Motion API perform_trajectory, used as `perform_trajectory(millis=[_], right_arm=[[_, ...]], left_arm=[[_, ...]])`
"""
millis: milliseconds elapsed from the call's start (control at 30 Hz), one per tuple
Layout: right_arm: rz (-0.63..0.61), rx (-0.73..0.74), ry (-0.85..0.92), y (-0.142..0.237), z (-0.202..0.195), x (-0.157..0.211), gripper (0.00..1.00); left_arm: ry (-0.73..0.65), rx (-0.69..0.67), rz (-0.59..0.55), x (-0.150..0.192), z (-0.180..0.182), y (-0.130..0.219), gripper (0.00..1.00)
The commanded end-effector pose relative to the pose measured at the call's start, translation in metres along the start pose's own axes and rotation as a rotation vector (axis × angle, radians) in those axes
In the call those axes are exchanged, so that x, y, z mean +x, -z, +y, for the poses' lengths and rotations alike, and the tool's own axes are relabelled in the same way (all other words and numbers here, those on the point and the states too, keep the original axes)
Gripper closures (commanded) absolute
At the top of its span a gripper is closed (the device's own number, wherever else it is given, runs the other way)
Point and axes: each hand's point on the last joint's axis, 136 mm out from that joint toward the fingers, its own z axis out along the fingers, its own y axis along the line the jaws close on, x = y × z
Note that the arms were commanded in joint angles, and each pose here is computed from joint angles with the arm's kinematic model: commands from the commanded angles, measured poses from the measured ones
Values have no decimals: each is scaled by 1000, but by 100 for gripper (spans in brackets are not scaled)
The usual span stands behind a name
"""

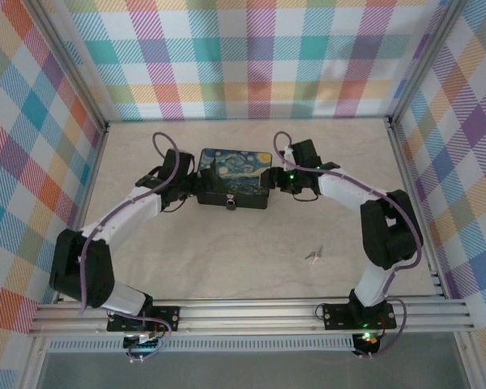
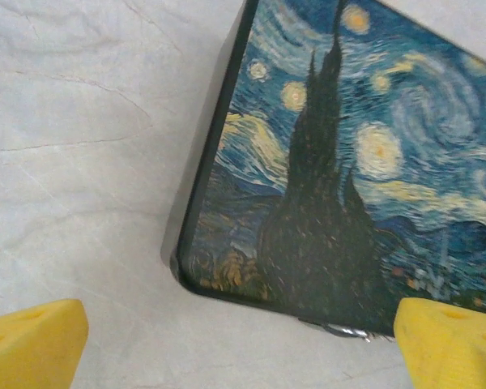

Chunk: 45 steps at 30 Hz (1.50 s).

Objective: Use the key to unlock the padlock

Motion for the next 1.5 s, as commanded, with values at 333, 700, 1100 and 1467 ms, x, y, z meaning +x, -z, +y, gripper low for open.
perform_trajectory(millis=[333,700,1100,1467], right_arm=[[18,117,68,-42,-10,-27,63],[5,73,156,-30,16,-52,44],[30,328,-89,44,-49,33,39],[136,541,-406,86,-109,176,38]], left_arm=[[-135,-146,-35,9,3,22,7],[-229,-88,51,58,-40,6,8],[-269,-204,-4,71,-74,-31,16],[-323,-290,-8,71,-49,-2,10]])
